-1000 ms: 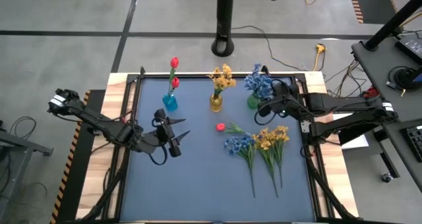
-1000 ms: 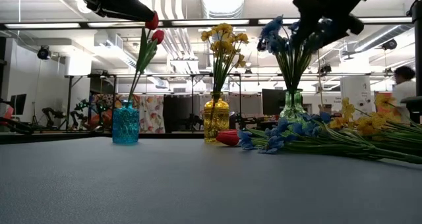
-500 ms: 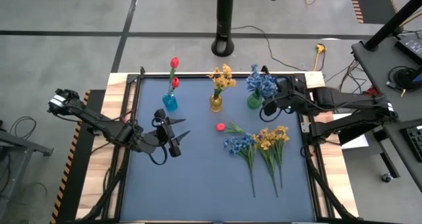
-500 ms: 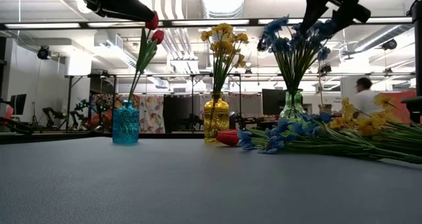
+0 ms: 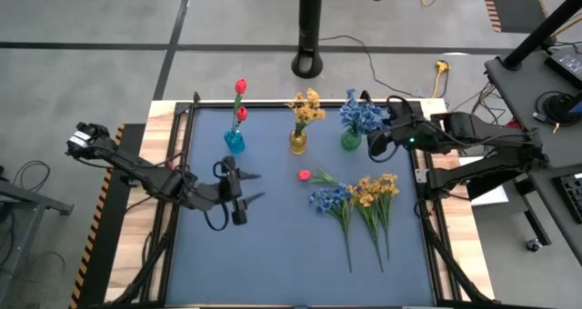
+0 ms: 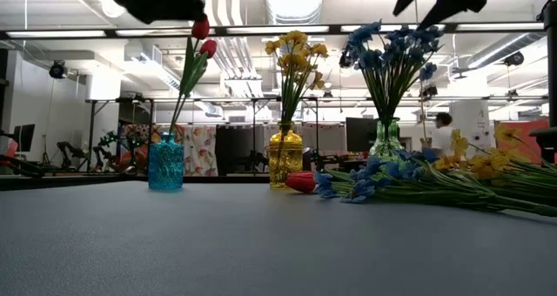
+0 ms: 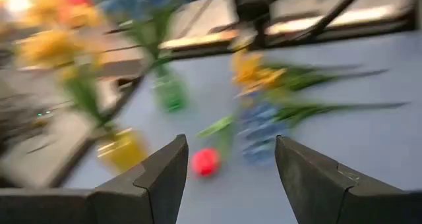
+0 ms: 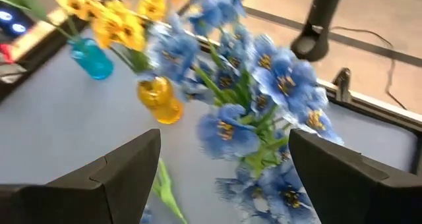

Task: Sort flowers into vase by color
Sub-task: Put the blue flowers into the green vase

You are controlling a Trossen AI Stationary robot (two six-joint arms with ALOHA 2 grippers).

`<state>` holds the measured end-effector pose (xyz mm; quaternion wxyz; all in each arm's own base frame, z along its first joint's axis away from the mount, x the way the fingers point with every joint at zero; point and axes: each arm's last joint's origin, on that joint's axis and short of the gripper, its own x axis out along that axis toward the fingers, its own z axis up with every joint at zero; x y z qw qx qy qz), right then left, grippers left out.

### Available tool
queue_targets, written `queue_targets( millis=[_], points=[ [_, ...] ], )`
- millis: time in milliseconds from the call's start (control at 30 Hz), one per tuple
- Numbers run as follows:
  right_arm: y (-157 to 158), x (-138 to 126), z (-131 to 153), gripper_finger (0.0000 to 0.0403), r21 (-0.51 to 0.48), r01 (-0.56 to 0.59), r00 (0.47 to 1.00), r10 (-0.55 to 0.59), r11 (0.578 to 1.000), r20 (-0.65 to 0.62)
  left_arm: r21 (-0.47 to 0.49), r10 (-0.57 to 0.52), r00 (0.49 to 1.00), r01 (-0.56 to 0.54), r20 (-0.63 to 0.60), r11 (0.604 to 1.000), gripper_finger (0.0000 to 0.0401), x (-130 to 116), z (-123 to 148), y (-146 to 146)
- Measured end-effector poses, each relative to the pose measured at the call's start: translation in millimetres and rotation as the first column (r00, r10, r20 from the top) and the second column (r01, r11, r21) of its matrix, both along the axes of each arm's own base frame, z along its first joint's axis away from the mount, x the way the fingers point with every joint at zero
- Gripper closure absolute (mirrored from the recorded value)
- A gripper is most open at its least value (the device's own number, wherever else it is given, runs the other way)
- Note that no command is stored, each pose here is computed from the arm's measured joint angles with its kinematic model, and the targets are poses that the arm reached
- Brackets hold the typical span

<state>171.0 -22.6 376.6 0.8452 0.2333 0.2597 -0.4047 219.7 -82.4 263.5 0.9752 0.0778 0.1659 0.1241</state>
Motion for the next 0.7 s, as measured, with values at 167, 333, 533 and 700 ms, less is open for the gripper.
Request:
queue_targets(
  millis=[167,333,533,700],
  points=[
    [8.4,0.8,14.8,0.0076,0.001,-0.069,0.997,0.069,0.998,0.04,-0.011,-0.05,0.998,0.05,0.038,0.999,0.0191,16.9,-7.6,-9.1],
    [24.8,8.8,21.8,0.0076,0.007,-0.168,0.984,0.167,0.986,0.055,-0.023,-0.038,0.999,0.038,-0.024,0.999,0.0191,30.7,-30.5,-16.2],
    [52.4,23.2,19.4,0.0078,0.041,-0.27,0.962,0.268,0.962,0.046,-0.078,-0.079,0.993,0.072,-0.085,0.994,0.0191,34.5,-43.4,-30.8],
    [78.6,32.5,13.9,0.0078,0.14,-0.365,0.931,0.362,0.92,0.051,-0.207,-0.216,0.945,0.167,-0.245,0.964,0.0191,26.8,-31.6,-49.6]
  ],
)
